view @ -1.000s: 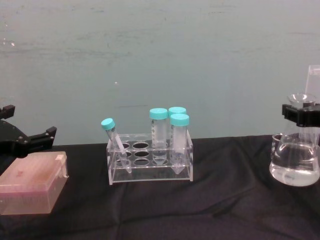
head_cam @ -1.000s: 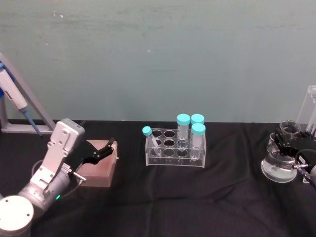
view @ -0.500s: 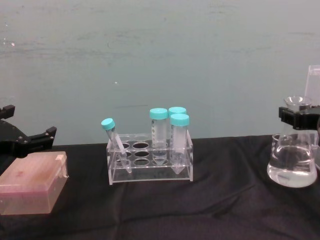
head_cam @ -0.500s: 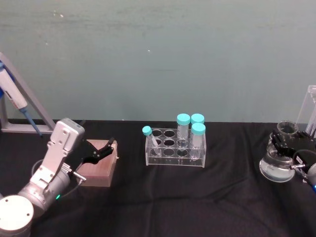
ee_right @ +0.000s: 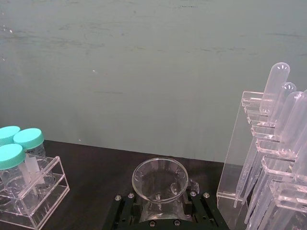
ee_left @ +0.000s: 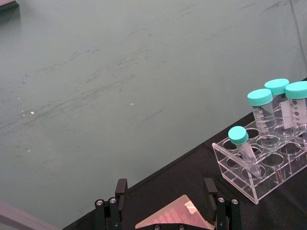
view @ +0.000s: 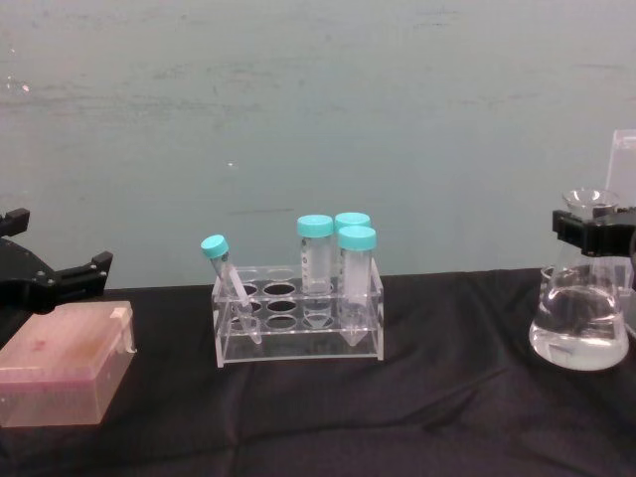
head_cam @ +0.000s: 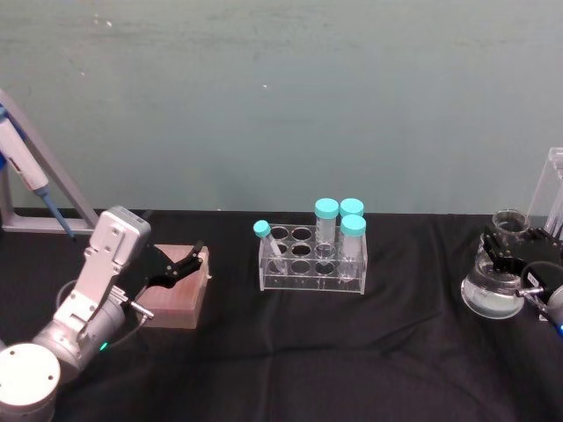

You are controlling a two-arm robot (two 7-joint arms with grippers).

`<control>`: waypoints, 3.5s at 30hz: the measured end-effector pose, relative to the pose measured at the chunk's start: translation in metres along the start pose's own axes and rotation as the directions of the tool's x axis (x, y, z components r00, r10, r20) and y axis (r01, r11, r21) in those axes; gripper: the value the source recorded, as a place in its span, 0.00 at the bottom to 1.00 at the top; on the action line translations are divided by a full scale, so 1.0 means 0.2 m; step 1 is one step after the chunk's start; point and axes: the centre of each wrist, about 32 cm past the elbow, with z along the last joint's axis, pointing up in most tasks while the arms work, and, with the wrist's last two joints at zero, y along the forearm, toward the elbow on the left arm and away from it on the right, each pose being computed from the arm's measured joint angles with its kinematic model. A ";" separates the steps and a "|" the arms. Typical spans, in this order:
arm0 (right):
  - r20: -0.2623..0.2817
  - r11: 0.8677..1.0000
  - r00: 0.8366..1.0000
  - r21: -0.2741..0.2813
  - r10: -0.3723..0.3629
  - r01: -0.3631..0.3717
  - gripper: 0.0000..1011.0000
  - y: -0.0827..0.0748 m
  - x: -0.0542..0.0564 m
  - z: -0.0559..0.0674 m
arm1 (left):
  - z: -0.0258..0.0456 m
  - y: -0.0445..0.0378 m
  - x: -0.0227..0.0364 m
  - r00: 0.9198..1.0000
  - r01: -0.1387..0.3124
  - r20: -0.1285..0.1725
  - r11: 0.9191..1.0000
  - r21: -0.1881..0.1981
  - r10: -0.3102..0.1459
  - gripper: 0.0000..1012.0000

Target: Place the experimental apparatus aside using one hand.

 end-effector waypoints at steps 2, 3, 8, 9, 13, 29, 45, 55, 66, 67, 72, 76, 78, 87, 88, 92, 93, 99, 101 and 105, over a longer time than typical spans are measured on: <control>0.000 1.000 1.000 -0.001 0.000 0.000 0.45 0.00 0.00 0.00 | 0.000 0.000 0.000 1.000 0.000 0.000 1.000 0.000 0.000 0.99; 0.000 1.000 1.000 -0.001 0.000 0.000 0.45 0.00 0.00 0.00 | 0.000 0.000 0.000 1.000 0.000 0.000 1.000 0.000 0.000 0.99; -0.001 1.000 1.000 -0.002 -0.001 0.001 0.45 0.00 0.00 0.00 | 0.000 0.000 0.000 1.000 0.000 0.000 1.000 0.000 0.000 0.99; -0.001 1.000 1.000 -0.002 -0.001 0.001 0.45 0.00 0.00 0.00 | 0.000 0.000 0.000 1.000 0.000 0.000 1.000 0.000 0.000 0.99; -0.001 1.000 1.000 -0.002 -0.001 0.001 0.45 0.00 0.00 0.00 | 0.000 0.000 0.000 1.000 0.000 0.000 1.000 0.000 0.000 0.99; -0.002 1.000 1.000 -0.002 -0.003 0.003 0.82 0.00 0.00 0.00 | 0.000 0.000 0.000 1.000 0.000 0.000 1.000 0.000 0.000 0.99; -0.002 1.000 1.000 -0.002 -0.003 0.003 0.99 0.00 0.00 0.00 | 0.000 0.000 0.000 1.000 0.000 0.000 1.000 0.000 0.000 0.99; -0.002 1.000 1.000 -0.002 -0.003 0.003 0.99 0.00 0.00 0.00 | 0.000 0.000 0.000 1.000 0.000 0.000 1.000 0.000 0.000 0.99; 0.022 1.000 0.999 0.013 -0.029 0.028 0.99 0.00 -0.01 0.00 | 0.000 0.000 0.000 1.000 0.000 0.000 1.000 0.000 0.000 0.99; 0.025 0.999 0.999 0.016 -0.030 0.029 0.99 0.00 -0.01 0.00 | 0.000 0.000 0.000 1.000 0.000 0.000 1.000 0.000 0.000 0.99; 0.044 0.999 0.999 0.039 -0.030 0.029 0.99 -0.01 -0.01 0.00 | 0.000 0.000 0.000 1.000 0.000 0.000 1.000 0.000 0.000 0.99; 0.062 0.998 0.998 0.062 -0.024 0.020 0.99 -0.01 -0.01 0.00 | 0.000 0.000 0.000 1.000 0.000 0.000 1.000 0.000 0.000 0.99; 0.070 0.997 0.997 0.072 -0.021 0.015 0.99 -0.01 -0.01 0.00 | 0.000 0.000 0.000 1.000 0.000 0.000 1.000 0.000 0.000 0.99; 0.123 0.991 0.992 0.136 -0.007 -0.010 0.99 -0.02 0.00 0.01 | 0.000 0.000 0.000 1.000 0.000 0.000 1.000 0.000 0.000 0.99; 0.126 0.990 0.992 0.141 -0.005 -0.013 0.99 -0.02 0.00 0.01 | 0.000 0.000 0.000 1.000 0.000 0.000 1.000 0.000 0.000 0.99; 0.146 0.985 0.989 0.167 0.017 -0.041 0.99 -0.03 0.01 0.02 | 0.000 0.000 0.000 1.000 0.000 0.000 1.000 0.000 0.000 0.99; 0.150 0.984 0.988 0.171 0.023 -0.048 0.99 -0.03 0.01 0.02 | 0.000 0.000 0.000 1.000 0.000 0.000 1.000 0.000 0.000 0.99; 0.172 0.973 0.982 0.197 0.083 -0.117 0.99 -0.05 0.03 0.03 | 0.000 0.000 0.000 1.000 0.000 0.000 1.000 0.000 0.000 0.99; 0.177 0.968 0.978 0.204 0.108 -0.144 0.99 -0.06 0.03 0.03 | 0.000 0.000 0.000 1.000 0.000 0.000 1.000 0.000 0.000 0.99; 0.184 0.959 0.971 0.214 0.149 -0.188 0.99 -0.08 0.05 0.04 | 0.000 0.000 0.000 1.000 0.000 0.000 1.000 0.000 0.000 0.99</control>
